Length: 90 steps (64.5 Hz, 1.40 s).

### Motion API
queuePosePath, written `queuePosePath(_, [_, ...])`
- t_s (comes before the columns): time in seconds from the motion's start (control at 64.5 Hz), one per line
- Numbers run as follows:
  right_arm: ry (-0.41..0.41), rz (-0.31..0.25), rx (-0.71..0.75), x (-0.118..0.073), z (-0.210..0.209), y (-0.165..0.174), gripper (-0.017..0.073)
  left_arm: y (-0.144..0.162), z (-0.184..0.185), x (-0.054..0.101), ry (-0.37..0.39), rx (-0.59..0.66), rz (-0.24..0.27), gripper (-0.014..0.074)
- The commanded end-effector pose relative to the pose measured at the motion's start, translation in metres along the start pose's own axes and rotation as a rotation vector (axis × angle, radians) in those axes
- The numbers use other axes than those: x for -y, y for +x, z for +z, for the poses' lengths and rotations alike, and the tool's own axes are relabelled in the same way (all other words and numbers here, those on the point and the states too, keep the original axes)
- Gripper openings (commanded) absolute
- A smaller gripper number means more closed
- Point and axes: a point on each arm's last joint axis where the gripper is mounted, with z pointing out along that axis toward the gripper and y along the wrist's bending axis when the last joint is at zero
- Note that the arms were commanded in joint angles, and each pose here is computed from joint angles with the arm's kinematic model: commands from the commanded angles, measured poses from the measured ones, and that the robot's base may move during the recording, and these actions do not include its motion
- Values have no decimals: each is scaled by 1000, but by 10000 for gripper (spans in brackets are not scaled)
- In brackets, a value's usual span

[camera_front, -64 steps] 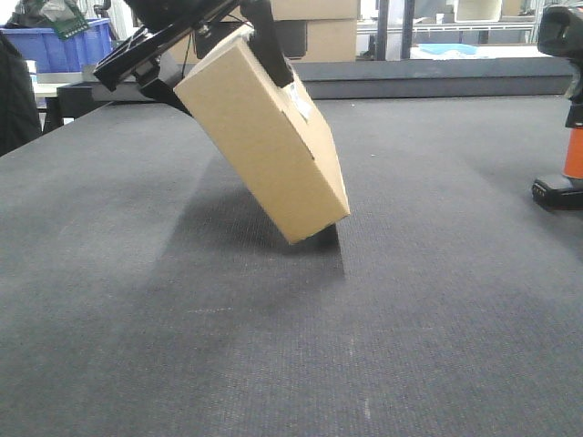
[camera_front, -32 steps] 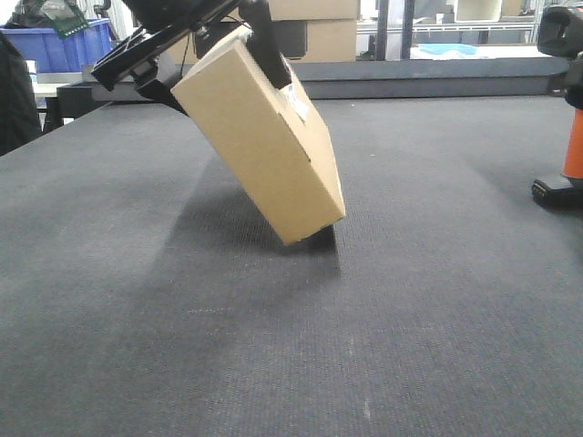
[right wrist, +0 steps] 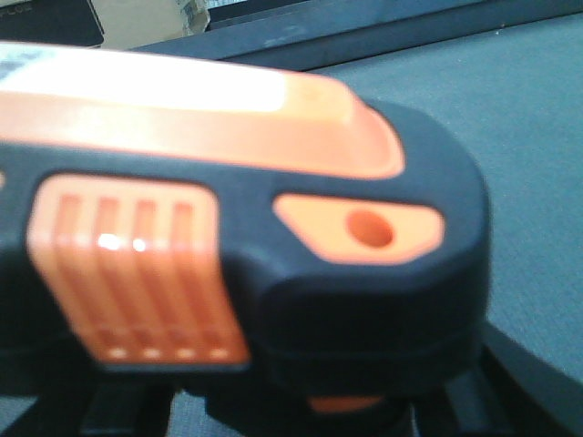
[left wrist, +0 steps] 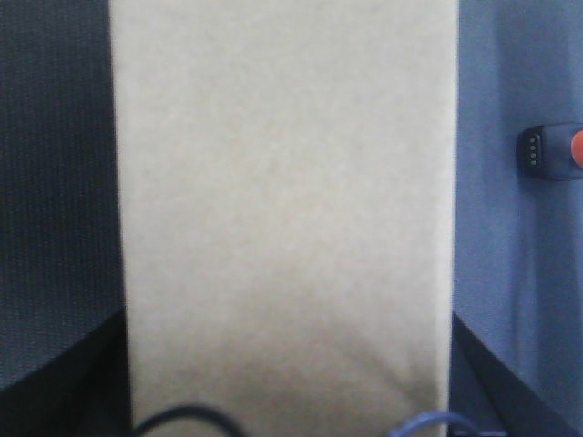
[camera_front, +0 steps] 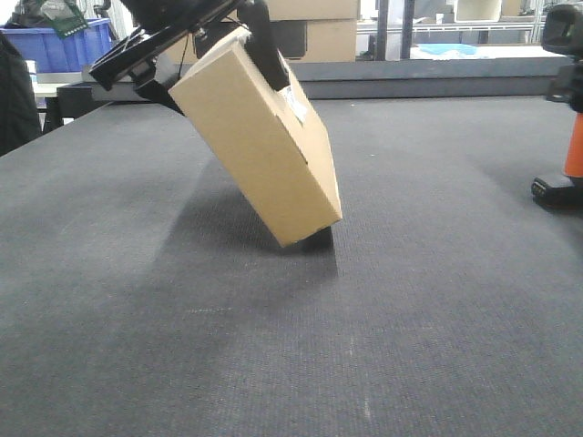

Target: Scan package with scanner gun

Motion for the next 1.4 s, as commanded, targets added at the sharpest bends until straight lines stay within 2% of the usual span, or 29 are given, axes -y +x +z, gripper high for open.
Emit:
queuePosePath(0.0, [-2, 5, 28, 0, 1, -3, -3, -1, -3, 4, 11, 13, 6, -111])
queuePosePath(0.062, [-7, 0, 27, -1, 1, -3, -169, -1, -3, 4, 17, 12, 1, -111])
queuePosePath(0.202, [-19, -13, 47, -2, -1, -8, -162, 0, -3, 8, 54, 0, -34, -111])
queuePosePath(0.279, [-25, -59, 80, -5, -5, -17, -162, 1, -3, 9, 67, -6, -47, -111])
queuePosePath(0.341, [-27, -135, 111, -7, -9, -27, -162, 1, -3, 10, 76, -12, -56, -111])
queuePosePath(0.434, [-16, -278, 124, -11, -13, -45, -162, 2, -3, 10, 78, -23, -60, -111])
queuePosePath(0.543, [6, -501, 139, -14, -15, -60, -162, 2, -3, 10, 77, -25, -60, -111])
queuePosePath(0.62, [34, -618, 149, -13, -16, -65, -162, 2, -3, 10, 77, -25, -60, -111])
queuePosePath(0.667, [48, -662, 147, -12, -16, -65, -162, 2, -3, 10, 77, -25, -60, -111])
queuePosePath(0.729, [48, -683, 133, -12, -15, -64, -162, 2, -3, 10, 77, -25, -60, -111])
queuePosePath(0.93, [50, -668, 159, -13, -16, -66, -162, 2, -3, 10, 77, -25, -60, -111])
queuePosePath(0.977, [45, -597, 188, -13, -16, -68, -162, 2, -3, 10, 77, -25, -60, -111])
queuePosePath(1.024, [31, -440, 223, -14, -17, -71, -162, 2, -3, 10, 77, -25, -60, -111])
queuePosePath(1.039, [29, -420, 227, -14, -17, -72, -162, 2, -3, 10, 77, -25, -60, -111])
queuePosePath(1.055, [24, -362, 230, -14, -17, -72, -162, 2, -3, 10, 77, -25, -60, -111])
queuePosePath(1.086, [23, -289, 231, -13, -17, -72, -162, 2, -3, 10, 77, -25, -60, -111])
queuePosePath(1.132, [16, -216, 219, -12, -15, -69, -162, 2, -3, 10, 77, -25, -60, -111])
queuePosePath(1.163, [13, -178, 209, -12, -13, -66, -162, 2, -3, 10, 77, -25, -60, -111])
queuePosePath(1.241, [11, -138, 196, -10, -9, -58, -162, 2, -3, 10, 77, -25, -60, -111])
queuePosePath(1.38, [10, -112, 190, -7, -2, -48, -162, 2, -3, 10, 77, -25, -60, -111])
